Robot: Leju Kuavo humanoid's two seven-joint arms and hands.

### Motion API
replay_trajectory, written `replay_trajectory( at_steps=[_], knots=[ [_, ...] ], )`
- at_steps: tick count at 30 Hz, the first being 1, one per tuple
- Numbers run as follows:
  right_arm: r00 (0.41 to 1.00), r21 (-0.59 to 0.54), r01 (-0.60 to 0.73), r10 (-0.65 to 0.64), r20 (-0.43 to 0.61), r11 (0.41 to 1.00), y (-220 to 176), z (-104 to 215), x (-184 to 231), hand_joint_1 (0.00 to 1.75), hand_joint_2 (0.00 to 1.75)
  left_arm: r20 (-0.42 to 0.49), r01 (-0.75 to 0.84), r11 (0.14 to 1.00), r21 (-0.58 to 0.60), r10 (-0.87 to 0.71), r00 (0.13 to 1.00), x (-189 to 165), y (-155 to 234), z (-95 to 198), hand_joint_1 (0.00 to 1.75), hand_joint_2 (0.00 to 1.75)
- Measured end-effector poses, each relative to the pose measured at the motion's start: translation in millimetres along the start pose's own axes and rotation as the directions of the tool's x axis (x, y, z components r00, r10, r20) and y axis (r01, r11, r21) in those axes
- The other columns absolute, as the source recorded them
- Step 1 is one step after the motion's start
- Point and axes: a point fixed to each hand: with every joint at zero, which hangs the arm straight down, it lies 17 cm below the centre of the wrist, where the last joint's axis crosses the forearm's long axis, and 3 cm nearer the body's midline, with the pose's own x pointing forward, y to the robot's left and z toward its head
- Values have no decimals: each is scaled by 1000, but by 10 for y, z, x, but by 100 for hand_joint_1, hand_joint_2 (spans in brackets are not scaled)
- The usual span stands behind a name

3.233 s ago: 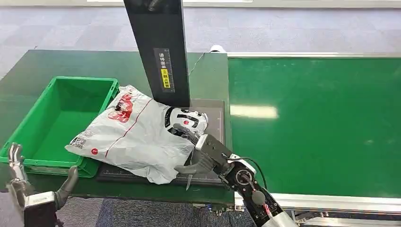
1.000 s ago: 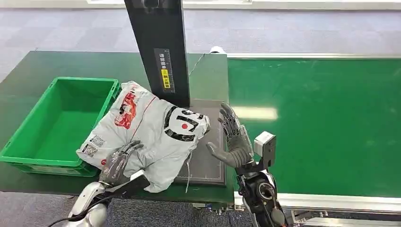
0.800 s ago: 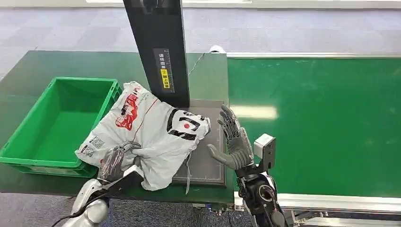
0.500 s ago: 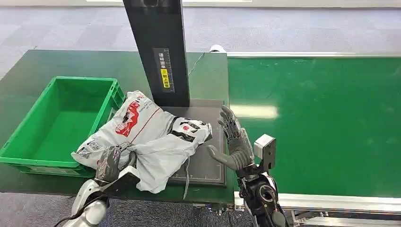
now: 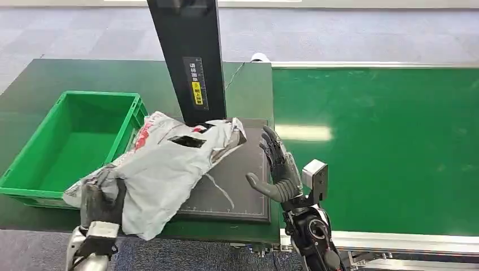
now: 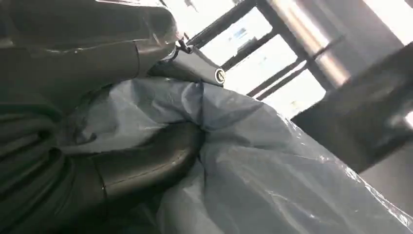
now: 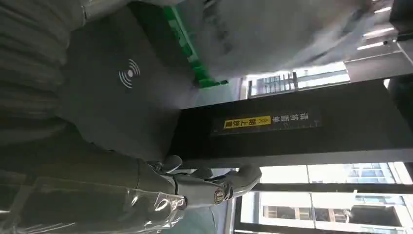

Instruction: Moved the parcel from conveyor to table for the left to box.

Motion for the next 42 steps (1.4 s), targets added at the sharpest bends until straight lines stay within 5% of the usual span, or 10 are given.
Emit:
replay_trajectory(
  at_steps=[7,17,25,29,35,42],
  knots=[
    [1000,-17,-2,2,-4,1000,-22,31,-31,0,175,175,-144,966,214,107,979,532,896,-249,175,175],
    [1000,-34,-8,8,-13,999,-19,90,-70,0,175,273,-159,918,362,59,960,836,1523,-447,175,175],
    [1000,-37,-9,9,1,999,3,69,-19,0,175,73,135,904,406,-180,981,380,1709,-1010,175,175],
    [1000,-38,-6,6,-3,999,18,57,-19,0,175,-117,277,909,311,-253,960,-251,1614,-1201,175,175],
    [1000,-40,1,-1,3,999,-8,56,8,0,175,-347,383,918,102,-328,879,-1335,1345,-1064,175,175],
    [1000,-44,0,1,5,999,-27,52,47,0,175,-474,371,929,5,-324,819,-1908,1201,-712,175,175]
  ],
)
